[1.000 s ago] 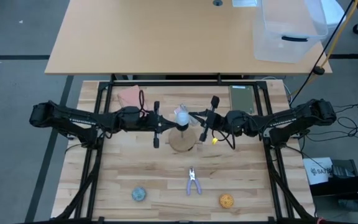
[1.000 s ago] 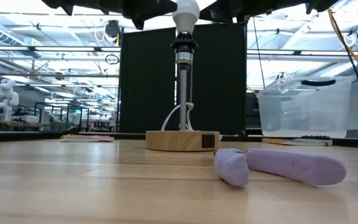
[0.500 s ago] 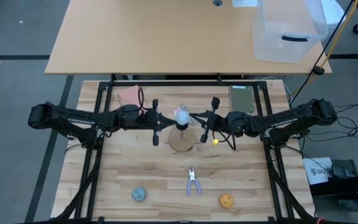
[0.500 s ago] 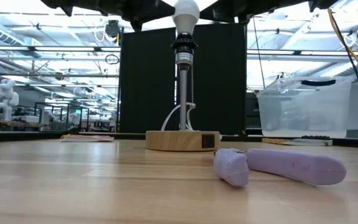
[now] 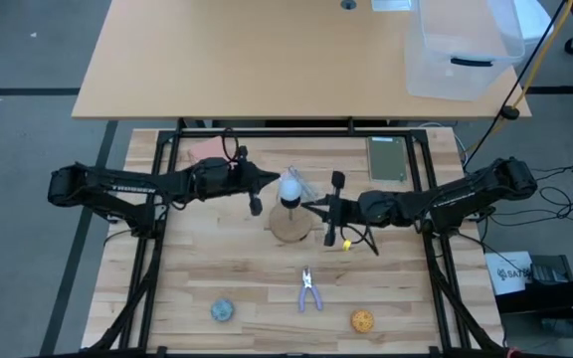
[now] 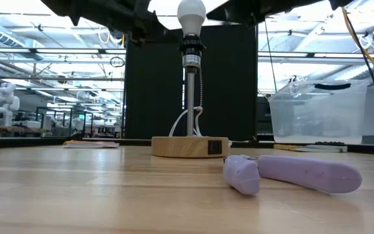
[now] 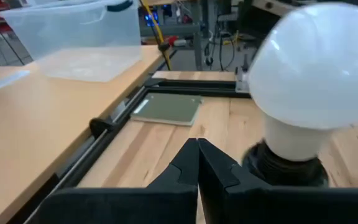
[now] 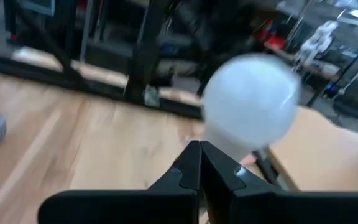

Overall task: Screw lightbulb
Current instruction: Insert the lightbulb on the lamp

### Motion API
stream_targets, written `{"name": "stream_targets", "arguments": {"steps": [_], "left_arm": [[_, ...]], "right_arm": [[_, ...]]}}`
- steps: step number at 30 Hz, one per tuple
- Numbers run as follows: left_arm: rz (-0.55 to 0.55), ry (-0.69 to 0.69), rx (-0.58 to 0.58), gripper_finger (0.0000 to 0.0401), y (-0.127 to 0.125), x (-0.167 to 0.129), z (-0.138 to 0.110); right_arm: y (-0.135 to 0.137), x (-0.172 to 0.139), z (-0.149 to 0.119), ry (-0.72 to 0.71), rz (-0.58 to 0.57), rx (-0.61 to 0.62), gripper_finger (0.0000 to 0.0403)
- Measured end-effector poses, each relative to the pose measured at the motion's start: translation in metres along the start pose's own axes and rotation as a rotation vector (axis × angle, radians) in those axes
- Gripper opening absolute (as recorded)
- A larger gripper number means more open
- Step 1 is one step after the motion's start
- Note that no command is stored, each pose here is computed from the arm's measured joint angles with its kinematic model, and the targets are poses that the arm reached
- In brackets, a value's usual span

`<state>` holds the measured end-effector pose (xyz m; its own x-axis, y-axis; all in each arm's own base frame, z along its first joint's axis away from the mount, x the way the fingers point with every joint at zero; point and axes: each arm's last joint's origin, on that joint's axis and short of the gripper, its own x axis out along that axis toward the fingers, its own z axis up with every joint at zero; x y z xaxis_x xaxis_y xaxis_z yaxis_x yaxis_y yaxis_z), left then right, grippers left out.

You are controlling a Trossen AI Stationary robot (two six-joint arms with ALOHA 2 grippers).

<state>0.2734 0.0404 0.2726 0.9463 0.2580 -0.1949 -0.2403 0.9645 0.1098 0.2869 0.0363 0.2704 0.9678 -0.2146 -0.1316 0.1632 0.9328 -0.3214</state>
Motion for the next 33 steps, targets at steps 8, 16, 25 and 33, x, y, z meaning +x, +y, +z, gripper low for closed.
{"name": "stream_targets", "arguments": {"steps": [8, 16, 25, 33], "left_arm": [[-0.051, -0.047, 0.020, 0.0000, -0.005, -0.013, 0.011], [-0.150, -0.115, 0.082, 0.0000, -0.021, -0.025, 0.021], [-0.190, -0.117, 0.088, 0.0000, -0.026, -0.020, 0.019], [-0.186, -0.115, 0.085, 0.0000, -0.027, -0.017, 0.017]], "right_arm": [[0.003, -0.002, -0.004, 0.053, -0.012, 0.009, 0.0000], [-0.008, 0.000, -0.005, 0.086, -0.207, 0.006, 0.0000], [-0.022, 0.003, 0.005, -0.016, -0.265, -0.009, 0.0000], [-0.021, 0.003, 0.007, -0.055, -0.198, -0.025, 0.0000]]}}
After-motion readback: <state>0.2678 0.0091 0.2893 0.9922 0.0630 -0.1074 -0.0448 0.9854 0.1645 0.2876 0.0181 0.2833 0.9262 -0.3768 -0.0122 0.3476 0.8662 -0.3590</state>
